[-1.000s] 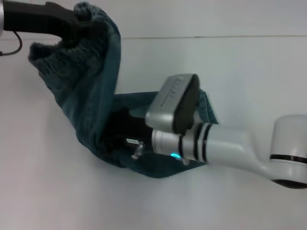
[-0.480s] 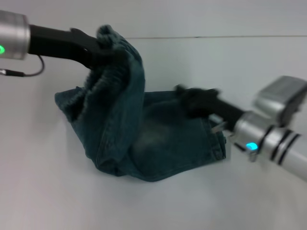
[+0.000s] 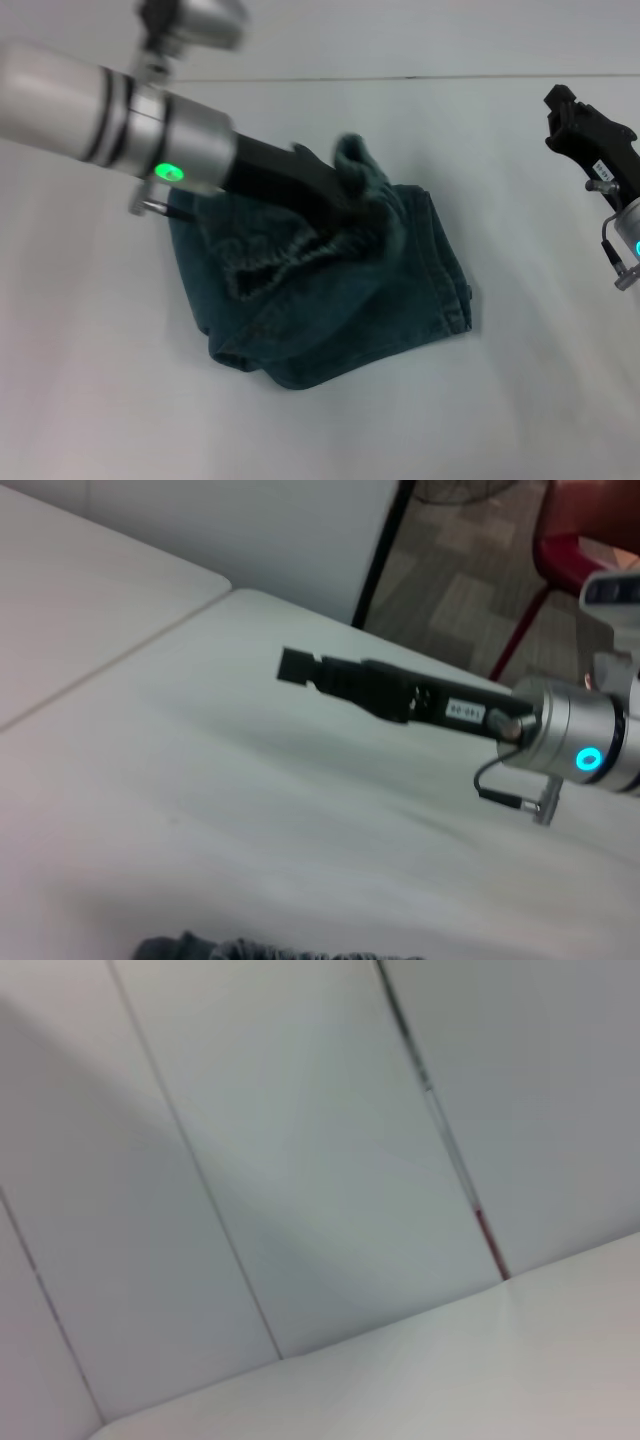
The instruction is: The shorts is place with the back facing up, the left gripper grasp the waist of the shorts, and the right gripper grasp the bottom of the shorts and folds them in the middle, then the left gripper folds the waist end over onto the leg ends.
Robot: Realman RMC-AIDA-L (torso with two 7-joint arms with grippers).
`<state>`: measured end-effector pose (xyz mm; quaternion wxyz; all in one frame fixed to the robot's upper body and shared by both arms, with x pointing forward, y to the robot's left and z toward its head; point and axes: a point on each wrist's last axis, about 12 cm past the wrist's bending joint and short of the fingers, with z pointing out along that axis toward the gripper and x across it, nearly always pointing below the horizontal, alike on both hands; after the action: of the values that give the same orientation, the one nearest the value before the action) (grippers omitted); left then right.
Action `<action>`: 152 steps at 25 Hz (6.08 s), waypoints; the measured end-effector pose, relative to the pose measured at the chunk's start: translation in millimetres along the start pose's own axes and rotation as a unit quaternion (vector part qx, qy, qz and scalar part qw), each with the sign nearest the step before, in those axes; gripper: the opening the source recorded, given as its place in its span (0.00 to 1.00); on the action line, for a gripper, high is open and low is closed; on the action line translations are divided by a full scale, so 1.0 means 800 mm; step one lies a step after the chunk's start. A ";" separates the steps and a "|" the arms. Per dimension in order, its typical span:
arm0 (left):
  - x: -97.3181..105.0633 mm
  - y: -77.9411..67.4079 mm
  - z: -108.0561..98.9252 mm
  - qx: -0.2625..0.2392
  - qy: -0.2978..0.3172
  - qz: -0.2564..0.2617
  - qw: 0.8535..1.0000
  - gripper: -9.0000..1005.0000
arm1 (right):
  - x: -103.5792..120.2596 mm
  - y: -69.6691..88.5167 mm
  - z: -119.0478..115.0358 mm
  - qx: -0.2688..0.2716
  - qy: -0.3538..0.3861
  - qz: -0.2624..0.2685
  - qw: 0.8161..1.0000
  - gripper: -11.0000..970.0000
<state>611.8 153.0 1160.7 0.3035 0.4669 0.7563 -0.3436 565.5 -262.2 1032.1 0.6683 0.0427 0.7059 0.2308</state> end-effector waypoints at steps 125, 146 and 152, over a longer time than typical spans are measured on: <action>0.203 -0.029 -0.104 0.013 -0.087 -0.225 0.970 0.94 | -0.100 0.076 0.097 -0.162 0.445 -0.138 0.870 0.12; 0.210 -0.028 -0.119 -0.009 -0.118 -0.229 0.966 0.94 | -0.156 -0.015 -0.058 -0.326 0.253 -0.059 0.909 0.76; 0.213 -0.028 -0.121 -0.014 -0.122 -0.232 0.965 0.94 | -0.124 -0.033 -0.103 -0.327 0.260 -0.053 0.907 0.82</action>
<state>513.6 307.9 1089.4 0.3119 0.2289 0.8059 -0.4481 503.1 -344.4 1113.4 0.4484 -0.2769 0.7412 0.4157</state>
